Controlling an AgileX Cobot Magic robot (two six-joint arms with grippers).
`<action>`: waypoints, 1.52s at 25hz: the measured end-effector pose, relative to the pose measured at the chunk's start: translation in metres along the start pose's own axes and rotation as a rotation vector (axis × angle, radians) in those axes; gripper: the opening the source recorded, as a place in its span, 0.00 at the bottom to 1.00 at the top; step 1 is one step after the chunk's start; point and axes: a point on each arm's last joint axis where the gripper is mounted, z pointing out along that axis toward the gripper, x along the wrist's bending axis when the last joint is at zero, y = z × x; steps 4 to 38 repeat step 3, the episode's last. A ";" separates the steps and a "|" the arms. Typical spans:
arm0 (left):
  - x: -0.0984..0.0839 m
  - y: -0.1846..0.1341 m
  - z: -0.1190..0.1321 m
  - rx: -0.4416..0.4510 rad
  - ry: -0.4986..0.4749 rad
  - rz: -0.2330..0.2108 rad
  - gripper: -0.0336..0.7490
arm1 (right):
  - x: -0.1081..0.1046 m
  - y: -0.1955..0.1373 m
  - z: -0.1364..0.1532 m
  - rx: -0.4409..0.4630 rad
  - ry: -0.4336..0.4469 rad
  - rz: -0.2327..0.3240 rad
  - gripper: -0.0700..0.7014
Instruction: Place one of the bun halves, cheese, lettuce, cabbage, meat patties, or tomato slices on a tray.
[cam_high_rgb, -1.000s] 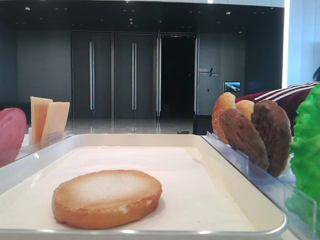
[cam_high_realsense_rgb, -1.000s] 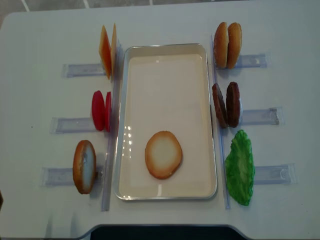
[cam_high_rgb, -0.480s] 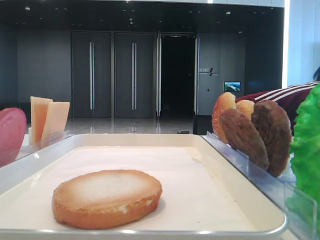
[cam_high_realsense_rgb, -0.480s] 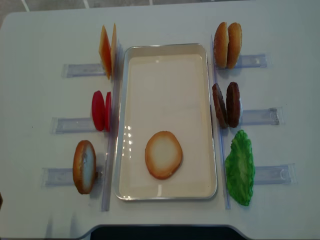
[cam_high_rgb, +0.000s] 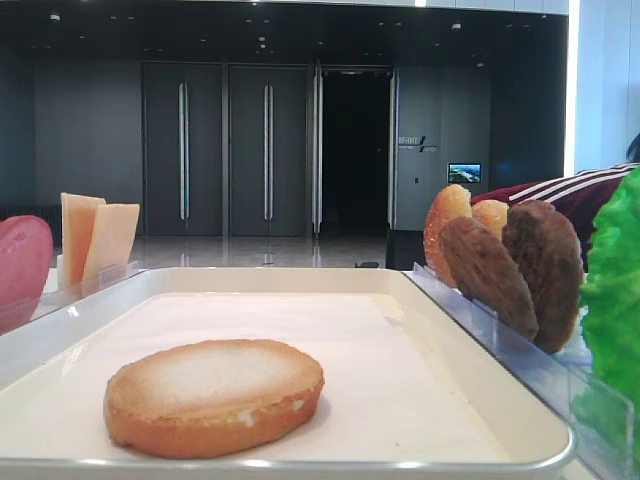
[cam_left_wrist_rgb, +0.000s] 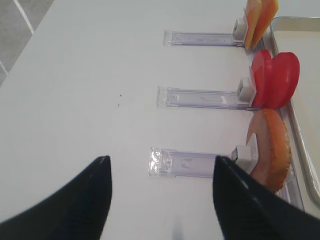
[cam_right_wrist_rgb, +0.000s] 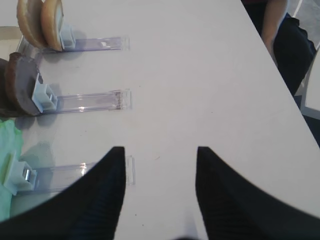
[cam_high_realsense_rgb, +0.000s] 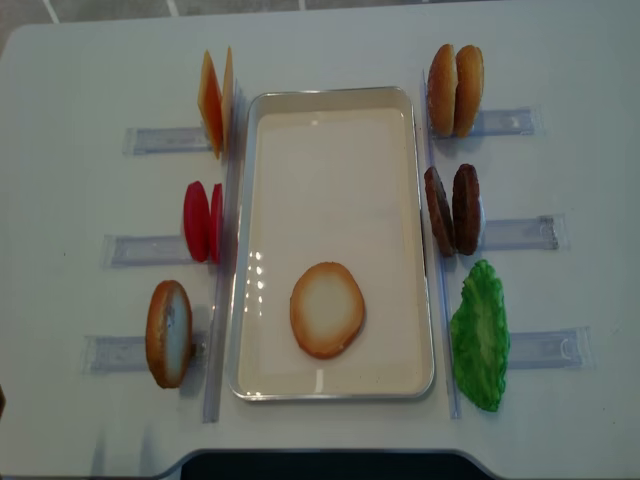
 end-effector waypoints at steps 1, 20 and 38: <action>0.000 0.000 0.000 0.000 0.000 0.000 0.66 | 0.000 0.000 0.000 0.000 0.000 0.000 0.54; 0.000 0.000 0.000 0.000 0.000 0.000 0.66 | 0.000 0.000 0.000 0.000 0.000 0.000 0.54; 0.000 0.000 0.000 0.000 0.000 0.000 0.66 | 0.000 0.000 0.000 0.000 0.000 0.000 0.54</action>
